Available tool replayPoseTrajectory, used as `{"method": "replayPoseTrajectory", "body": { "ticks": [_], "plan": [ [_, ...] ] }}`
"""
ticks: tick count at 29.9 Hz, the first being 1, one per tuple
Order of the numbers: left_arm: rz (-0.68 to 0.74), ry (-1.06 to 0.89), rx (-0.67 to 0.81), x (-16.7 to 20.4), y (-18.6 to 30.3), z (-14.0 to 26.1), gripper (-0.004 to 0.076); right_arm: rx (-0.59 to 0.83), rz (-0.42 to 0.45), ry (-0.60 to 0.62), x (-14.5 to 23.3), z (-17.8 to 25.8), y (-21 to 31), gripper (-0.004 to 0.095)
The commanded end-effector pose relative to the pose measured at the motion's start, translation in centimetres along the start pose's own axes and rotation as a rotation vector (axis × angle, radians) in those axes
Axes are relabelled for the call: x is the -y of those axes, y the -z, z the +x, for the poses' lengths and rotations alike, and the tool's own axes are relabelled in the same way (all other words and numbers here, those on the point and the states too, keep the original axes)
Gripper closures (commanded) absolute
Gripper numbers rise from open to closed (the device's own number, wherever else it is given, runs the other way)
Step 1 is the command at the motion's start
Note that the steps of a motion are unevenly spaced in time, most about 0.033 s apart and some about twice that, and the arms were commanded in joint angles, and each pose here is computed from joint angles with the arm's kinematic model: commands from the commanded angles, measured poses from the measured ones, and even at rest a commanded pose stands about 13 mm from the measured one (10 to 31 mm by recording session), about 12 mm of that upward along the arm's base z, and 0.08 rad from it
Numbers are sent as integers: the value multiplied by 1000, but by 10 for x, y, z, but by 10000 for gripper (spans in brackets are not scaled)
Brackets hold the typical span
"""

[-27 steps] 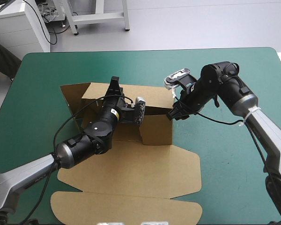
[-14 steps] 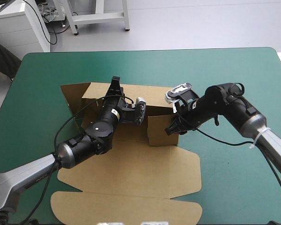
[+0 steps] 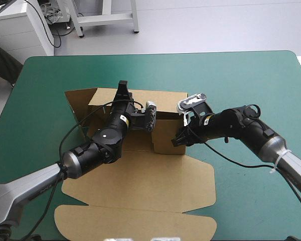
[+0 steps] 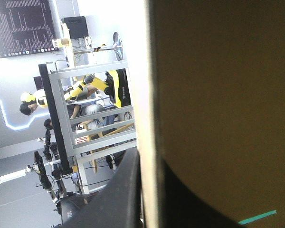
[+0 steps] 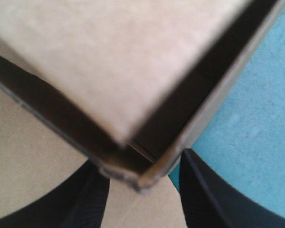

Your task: Fold the box

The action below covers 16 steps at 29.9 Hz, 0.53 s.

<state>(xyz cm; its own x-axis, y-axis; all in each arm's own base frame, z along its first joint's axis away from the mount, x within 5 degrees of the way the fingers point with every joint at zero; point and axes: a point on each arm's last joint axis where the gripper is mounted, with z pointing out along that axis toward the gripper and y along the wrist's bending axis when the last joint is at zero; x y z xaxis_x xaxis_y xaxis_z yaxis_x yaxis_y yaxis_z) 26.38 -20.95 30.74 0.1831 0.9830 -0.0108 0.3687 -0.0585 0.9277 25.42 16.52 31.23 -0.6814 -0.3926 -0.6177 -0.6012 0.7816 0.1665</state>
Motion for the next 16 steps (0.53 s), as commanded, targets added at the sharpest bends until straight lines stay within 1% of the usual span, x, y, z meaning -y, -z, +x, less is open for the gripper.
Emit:
{"method": "replayPoseTrajectory", "body": {
  "ticks": [1, 6, 10, 14, 16],
  "plan": [
    [-33, 46, 67, -14, 9, -6, 730, 178, 1, 21, -13, -17, 16, 504],
    [-14, 72, 63, -13, 9, -6, 730, 220, 26, 36, -16, -21, 16, 506],
    [-12, 71, 63, -12, 9, -6, 730, 232, 77, 4, -12, -21, 19, 505],
    [-12, 71, 63, -12, 9, -6, 731, 295, 113, -31, -9, -26, 25, 506],
    [-11, 73, 63, -12, 9, -6, 731, 322, 125, -22, -9, -27, 29, 505]
  ]
}}
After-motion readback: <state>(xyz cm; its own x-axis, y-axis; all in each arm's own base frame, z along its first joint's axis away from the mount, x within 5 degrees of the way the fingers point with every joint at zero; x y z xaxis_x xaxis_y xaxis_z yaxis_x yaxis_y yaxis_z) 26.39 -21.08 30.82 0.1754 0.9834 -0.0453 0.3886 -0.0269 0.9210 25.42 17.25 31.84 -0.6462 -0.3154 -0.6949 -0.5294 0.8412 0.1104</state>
